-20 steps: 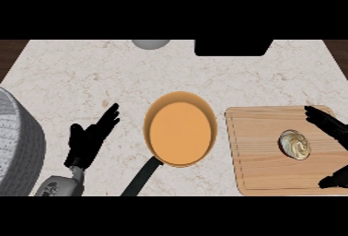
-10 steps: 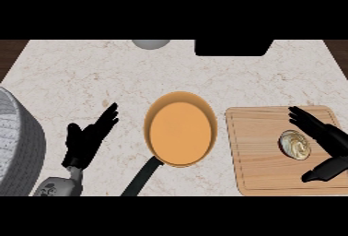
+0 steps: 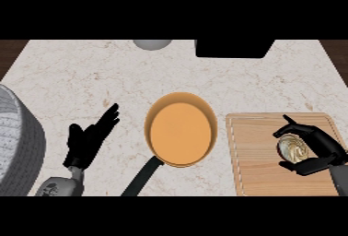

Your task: Pick the cupcake from the cutting board and place it in the pot

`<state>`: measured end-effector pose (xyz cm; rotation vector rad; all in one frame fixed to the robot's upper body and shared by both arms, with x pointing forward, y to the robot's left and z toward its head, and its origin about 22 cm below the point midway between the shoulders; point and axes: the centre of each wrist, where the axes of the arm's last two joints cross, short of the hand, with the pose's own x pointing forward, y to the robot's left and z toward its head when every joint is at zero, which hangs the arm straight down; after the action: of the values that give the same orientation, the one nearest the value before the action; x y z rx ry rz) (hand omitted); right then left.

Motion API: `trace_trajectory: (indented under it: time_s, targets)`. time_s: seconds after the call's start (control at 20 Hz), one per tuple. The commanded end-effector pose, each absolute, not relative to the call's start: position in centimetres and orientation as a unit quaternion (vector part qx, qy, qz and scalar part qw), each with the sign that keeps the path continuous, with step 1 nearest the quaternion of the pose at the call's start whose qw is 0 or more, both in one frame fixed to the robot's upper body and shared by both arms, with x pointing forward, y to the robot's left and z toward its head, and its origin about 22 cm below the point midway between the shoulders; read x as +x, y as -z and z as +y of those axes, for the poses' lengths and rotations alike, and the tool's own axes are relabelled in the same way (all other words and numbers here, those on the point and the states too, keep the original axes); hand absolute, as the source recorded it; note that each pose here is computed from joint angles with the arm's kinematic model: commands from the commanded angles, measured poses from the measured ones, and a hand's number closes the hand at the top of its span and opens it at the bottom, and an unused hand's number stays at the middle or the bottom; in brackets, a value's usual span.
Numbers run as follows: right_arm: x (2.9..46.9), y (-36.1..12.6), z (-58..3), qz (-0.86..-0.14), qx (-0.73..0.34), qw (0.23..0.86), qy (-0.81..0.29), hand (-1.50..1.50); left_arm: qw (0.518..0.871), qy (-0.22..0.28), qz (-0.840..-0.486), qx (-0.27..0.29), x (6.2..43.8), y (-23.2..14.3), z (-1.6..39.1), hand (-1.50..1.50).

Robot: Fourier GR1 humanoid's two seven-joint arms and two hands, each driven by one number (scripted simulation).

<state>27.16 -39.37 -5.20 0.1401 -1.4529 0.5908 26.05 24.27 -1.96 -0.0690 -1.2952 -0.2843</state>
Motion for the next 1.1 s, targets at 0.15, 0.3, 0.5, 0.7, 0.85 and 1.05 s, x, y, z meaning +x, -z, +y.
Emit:
trace_trajectory:
  time_s: [0.15, 0.3, 0.5, 0.7, 0.85, 1.05]
  targets:
    - [25.8, 8.8, -38.3, -0.648, 0.121, 0.716, -0.229, 1.5, 0.794, 0.136, -0.592, -0.029, 25.4, 3.0, 24.1, 0.0]
    - [25.0, 8.6, -39.8, -0.664, 0.119, 0.707, -0.213, 1.5, 0.791, 0.135, -0.597, -0.031, 26.6, 1.3, 24.1, 0.0]
    - [22.9, 8.9, -38.1, -0.699, 0.072, 0.692, -0.165, 1.5, 0.798, 0.118, -0.591, -0.02, 26.1, 2.5, 24.6, 0.0]
    - [18.1, 10.6, -37.7, -0.706, -0.006, 0.704, -0.074, 1.5, 0.799, 0.103, -0.592, -0.007, 26.0, 2.2, 26.1, 0.0]
    - [16.9, 8.1, -37.3, -0.73, -0.068, 0.673, -0.098, 1.5, 0.805, 0.113, -0.583, -0.002, 23.8, 3.6, 26.7, 0.0]
    - [14.2, 5.4, -33.8, -0.755, -0.086, 0.642, -0.102, 1.5, 0.799, 0.113, -0.59, -0.011, 25.9, 2.3, 26.3, 0.0]
